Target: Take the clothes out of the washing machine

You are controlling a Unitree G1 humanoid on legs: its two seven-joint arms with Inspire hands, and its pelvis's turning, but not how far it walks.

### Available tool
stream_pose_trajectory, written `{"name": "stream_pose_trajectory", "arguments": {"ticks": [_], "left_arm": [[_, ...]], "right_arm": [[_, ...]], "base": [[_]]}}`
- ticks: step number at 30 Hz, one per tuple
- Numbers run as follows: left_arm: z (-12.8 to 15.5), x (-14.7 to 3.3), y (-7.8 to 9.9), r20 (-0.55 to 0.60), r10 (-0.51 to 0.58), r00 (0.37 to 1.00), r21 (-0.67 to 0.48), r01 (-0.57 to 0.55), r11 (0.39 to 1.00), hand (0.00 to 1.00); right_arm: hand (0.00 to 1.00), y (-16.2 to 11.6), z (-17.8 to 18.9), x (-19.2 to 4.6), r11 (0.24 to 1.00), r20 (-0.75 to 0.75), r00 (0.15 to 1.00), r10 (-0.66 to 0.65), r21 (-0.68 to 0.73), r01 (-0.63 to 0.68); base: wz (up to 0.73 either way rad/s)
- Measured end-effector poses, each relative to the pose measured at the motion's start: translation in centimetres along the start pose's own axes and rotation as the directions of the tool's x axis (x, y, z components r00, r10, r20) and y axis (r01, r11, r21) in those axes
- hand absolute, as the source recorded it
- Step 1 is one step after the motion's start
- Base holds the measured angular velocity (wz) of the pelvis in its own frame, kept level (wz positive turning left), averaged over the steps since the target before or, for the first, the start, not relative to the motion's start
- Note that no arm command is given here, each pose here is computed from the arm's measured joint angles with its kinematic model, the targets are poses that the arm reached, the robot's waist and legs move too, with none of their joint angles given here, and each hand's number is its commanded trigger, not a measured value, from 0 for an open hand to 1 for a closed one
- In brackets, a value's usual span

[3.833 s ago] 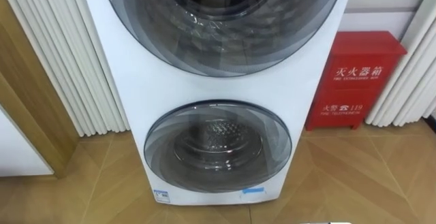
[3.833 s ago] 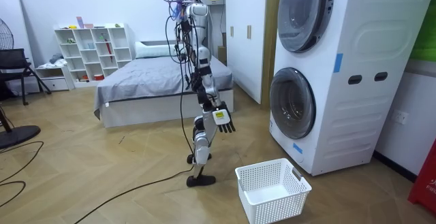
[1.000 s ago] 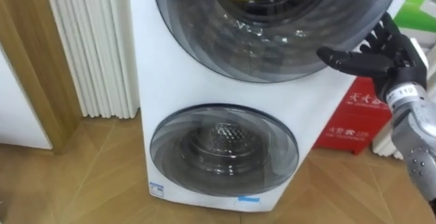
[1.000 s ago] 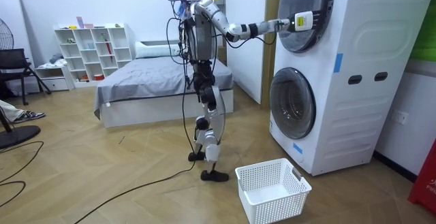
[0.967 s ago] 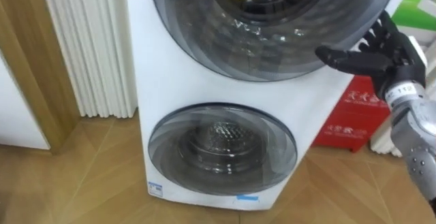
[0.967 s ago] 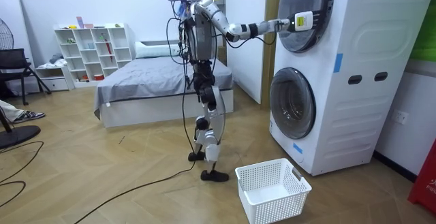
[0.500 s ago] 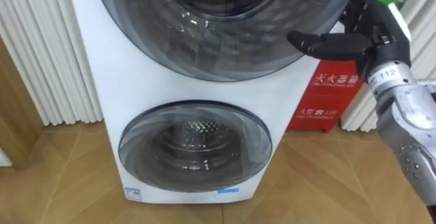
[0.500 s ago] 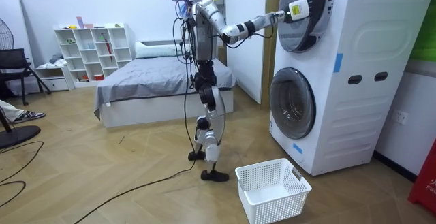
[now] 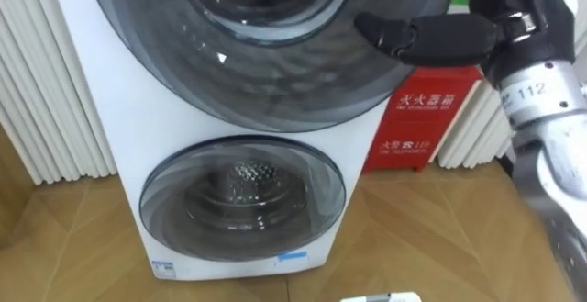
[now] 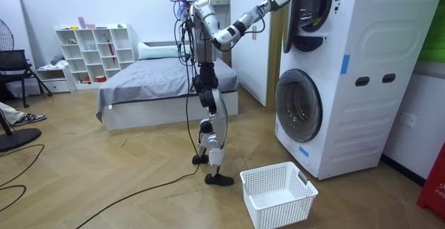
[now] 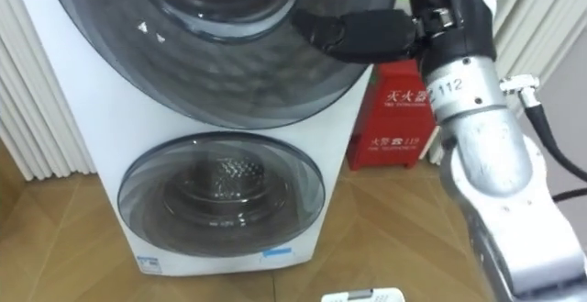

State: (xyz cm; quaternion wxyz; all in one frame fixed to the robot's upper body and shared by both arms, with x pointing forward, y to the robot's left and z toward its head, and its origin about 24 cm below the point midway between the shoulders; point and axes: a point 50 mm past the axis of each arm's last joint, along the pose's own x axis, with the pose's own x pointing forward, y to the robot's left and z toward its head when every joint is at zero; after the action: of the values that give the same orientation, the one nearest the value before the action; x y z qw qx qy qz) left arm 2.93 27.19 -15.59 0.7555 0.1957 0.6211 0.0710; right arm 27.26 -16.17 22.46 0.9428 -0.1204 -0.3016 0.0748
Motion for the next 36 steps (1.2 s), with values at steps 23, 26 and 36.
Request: {"name": "stream_pose_trajectory", "arguments": {"ticks": [23,26,36], "left_arm": [[0.6,0.0,-0.7,0.043,-0.039,0.998,0.037,0.038,0.999,0.0],[0.5,0.0,-0.8,0.036,-0.043,0.998,0.059,0.041,0.997,0.0],[0.8,0.0,-1.0,0.051,-0.055,0.997,0.082,0.051,0.995,0.0]], "right_arm": [[0.0,3.4,1.3,-2.6,0.875,0.204,0.954,0.221,0.391,-0.287],[0.0,4.1,1.1,-3.4,0.83,0.239,0.943,0.233,0.456,-0.321],[0.0,6.8,2.1,-4.7,0.659,0.417,0.841,0.345,0.53,-0.534]], "base": [[-0.03],[0.06],[0.08]]}}
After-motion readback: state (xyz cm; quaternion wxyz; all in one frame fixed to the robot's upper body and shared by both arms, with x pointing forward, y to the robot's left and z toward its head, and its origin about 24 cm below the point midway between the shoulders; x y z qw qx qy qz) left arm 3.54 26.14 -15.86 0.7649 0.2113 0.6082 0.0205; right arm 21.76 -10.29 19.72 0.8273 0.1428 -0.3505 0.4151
